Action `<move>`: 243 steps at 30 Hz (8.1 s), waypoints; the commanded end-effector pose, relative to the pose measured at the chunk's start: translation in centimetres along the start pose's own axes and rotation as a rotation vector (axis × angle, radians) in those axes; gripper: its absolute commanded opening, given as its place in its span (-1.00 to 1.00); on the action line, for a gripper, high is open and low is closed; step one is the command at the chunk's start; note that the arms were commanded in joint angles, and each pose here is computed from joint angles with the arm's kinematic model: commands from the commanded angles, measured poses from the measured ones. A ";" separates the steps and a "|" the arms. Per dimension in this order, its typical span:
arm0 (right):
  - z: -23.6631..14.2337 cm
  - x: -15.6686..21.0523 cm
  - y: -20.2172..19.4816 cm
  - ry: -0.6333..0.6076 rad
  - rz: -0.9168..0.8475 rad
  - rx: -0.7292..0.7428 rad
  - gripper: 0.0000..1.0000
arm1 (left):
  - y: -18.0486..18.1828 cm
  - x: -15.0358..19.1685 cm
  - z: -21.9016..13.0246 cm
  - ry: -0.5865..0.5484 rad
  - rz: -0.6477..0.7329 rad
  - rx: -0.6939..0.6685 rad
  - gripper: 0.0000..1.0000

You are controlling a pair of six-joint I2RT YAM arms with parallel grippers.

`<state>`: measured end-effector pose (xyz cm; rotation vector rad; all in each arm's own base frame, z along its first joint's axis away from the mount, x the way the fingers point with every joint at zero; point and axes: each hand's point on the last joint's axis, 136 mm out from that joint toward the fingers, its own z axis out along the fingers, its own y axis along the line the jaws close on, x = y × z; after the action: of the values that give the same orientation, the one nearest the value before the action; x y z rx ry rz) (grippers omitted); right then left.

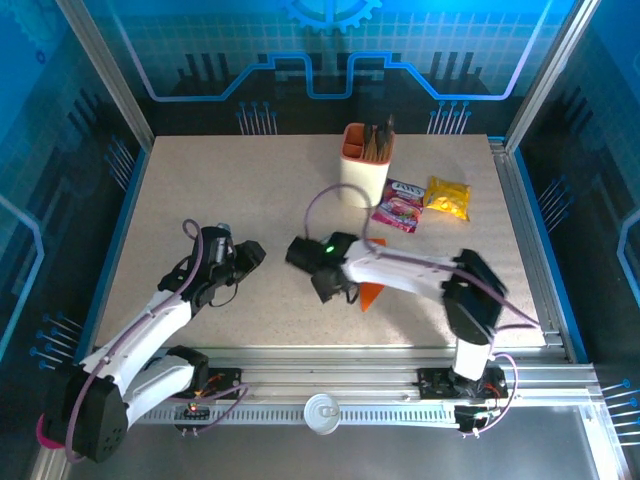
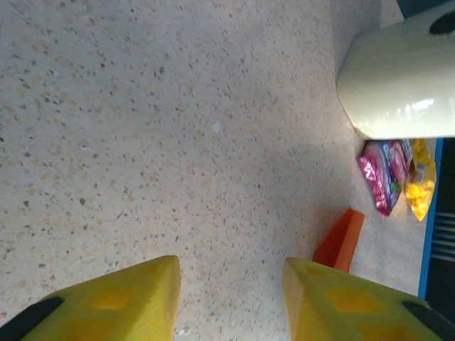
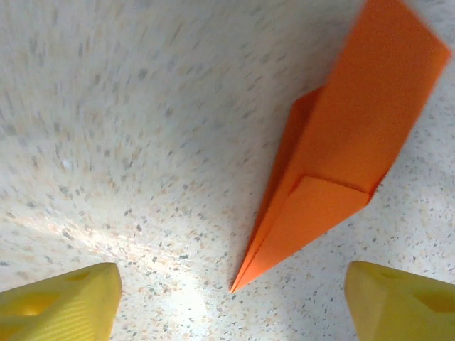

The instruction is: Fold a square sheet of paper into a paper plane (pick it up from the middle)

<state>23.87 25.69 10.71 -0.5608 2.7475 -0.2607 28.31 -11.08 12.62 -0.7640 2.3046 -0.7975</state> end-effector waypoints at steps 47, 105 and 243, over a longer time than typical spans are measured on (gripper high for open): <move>7.0 5.7 -12.8 -0.011 0.827 -0.654 0.31 | -9.9 21.1 16.8 0.591 0.367 0.099 -0.40; 8.4 0.4 -1.7 0.017 0.752 -0.917 -0.46 | -4.1 16.5 13.1 0.771 0.631 0.121 -0.81; 10.5 5.0 -3.2 0.133 0.505 -0.508 -1.00 | -3.5 16.1 14.0 0.773 0.588 0.103 -1.00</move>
<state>25.41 21.58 1.27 0.0395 2.9260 0.6307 28.44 -29.63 1.54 0.3725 2.8327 -1.0364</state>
